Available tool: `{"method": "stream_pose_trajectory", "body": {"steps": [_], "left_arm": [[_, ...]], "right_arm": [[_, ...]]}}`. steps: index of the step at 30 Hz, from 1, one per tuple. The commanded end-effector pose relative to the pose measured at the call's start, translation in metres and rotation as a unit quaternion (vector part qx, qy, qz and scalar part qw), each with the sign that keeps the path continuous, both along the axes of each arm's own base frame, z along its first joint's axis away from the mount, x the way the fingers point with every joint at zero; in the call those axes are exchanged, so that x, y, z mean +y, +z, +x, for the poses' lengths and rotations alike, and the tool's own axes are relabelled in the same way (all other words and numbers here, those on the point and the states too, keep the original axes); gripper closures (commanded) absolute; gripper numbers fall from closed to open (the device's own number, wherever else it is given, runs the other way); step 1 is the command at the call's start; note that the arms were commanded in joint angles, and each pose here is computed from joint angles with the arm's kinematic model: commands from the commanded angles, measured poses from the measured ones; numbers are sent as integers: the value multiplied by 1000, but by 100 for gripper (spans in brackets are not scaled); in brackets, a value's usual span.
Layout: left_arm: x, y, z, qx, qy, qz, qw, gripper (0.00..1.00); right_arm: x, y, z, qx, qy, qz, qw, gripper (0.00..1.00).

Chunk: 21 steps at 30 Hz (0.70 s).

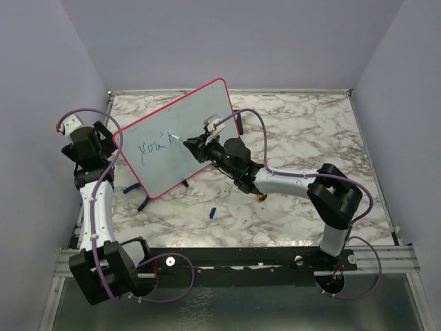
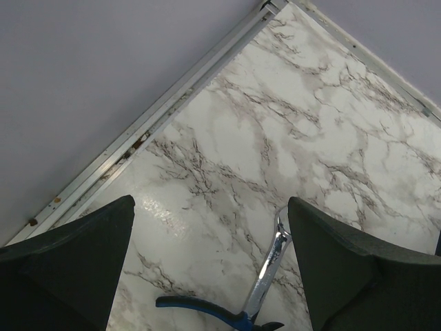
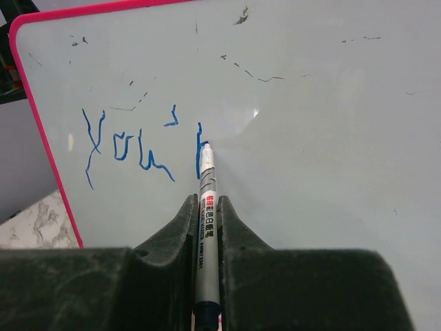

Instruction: Write a sentence on the whiteboard

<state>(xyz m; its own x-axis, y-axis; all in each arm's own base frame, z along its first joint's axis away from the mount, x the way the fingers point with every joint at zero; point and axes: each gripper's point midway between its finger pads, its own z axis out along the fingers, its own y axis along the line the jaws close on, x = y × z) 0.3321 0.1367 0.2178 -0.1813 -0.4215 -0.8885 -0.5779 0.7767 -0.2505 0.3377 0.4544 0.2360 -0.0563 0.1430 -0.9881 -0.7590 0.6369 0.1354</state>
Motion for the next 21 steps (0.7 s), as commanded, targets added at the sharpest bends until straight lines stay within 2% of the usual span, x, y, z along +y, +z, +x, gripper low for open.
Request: {"method": "stream_pose_trajectory", "body": {"steps": [1, 11, 21], "left_arm": [[-1, -3, 1, -1, -8, 0, 1000, 7], [-1, -4, 0, 1, -6, 2, 1000, 7], [-3, -4, 2, 0, -13, -3, 1000, 7]], "right_arm": [[-14, 12, 17, -10, -37, 9, 999, 99], [-19, 39, -14, -44, 25, 29, 998, 99], [-34, 18, -14, -14, 2, 15, 1000, 99]]}}
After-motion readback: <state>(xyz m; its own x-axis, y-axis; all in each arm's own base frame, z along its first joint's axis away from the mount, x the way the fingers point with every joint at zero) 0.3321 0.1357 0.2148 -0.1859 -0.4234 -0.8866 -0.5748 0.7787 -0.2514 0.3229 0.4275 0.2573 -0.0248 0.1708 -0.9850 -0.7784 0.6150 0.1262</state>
